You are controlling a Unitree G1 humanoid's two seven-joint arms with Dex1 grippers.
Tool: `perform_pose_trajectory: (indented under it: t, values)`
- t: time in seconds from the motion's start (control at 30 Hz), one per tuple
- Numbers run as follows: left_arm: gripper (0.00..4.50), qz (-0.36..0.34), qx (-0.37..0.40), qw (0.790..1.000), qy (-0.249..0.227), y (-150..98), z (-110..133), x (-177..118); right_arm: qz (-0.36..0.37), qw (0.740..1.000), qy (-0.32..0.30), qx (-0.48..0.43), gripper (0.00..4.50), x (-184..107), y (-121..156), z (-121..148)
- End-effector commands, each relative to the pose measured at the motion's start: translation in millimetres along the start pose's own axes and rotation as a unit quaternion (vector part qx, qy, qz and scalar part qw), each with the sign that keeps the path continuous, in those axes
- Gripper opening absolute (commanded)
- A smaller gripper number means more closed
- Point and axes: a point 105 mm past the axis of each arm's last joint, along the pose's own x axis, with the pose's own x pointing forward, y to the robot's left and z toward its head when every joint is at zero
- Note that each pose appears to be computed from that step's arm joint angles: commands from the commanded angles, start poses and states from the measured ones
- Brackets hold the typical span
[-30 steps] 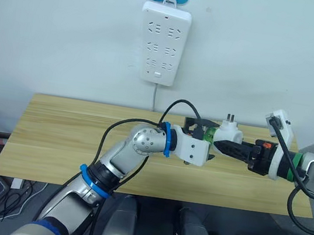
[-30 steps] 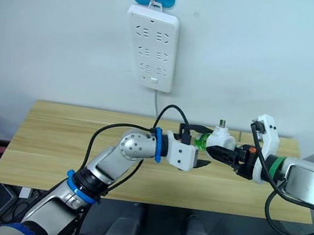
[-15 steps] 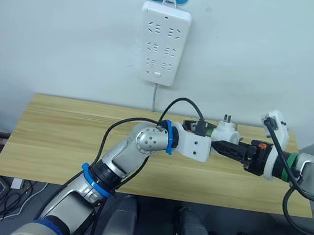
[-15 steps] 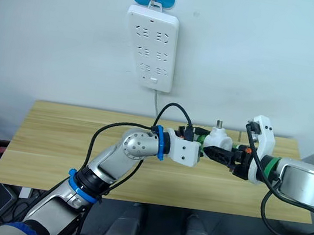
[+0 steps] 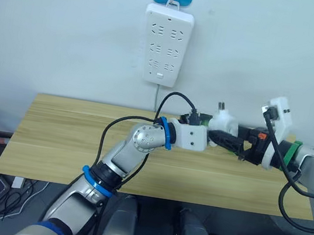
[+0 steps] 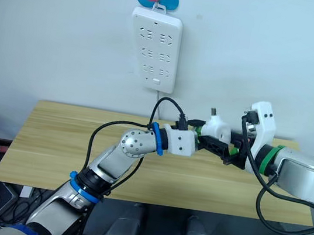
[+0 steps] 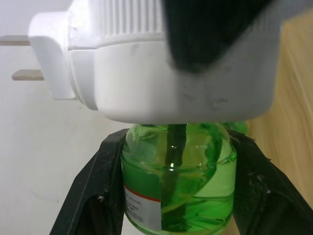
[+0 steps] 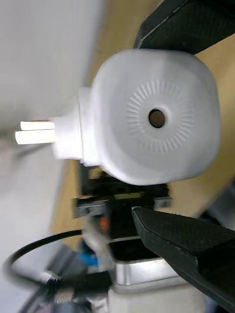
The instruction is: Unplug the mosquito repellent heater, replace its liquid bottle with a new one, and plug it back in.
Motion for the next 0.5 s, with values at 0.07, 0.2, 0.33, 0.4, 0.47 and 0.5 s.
perform_pose_trajectory:
  t: [0.07,0.2,0.33,0.4,0.47,0.5]
  values:
    - [2.26,0.056,-0.170,0.983,-0.044,11,-3,-4,-0.014,0.990,-0.118,-0.072,4.50,-10,22,26]
    - [2.26,0.079,-0.296,0.948,-0.088,23,3,-5,-0.038,0.988,-0.113,-0.096,4.50,-3,21,2]
    - [2.26,0.070,-0.329,0.937,-0.096,28,5,-7,-0.046,0.985,-0.148,-0.078,4.50,8,21,4]
    - [2.26,0.061,-0.332,0.936,-0.102,29,8,-7,-0.045,0.983,-0.167,-0.065,4.50,15,22,9]
    - [2.26,0.046,-0.329,0.937,-0.105,27,12,-7,-0.047,0.981,-0.181,-0.057,4.50,22,23,13]
    - [2.26,0.040,-0.329,0.937,-0.107,26,13,-7,-0.044,0.980,-0.185,-0.055,4.50,25,24,14]
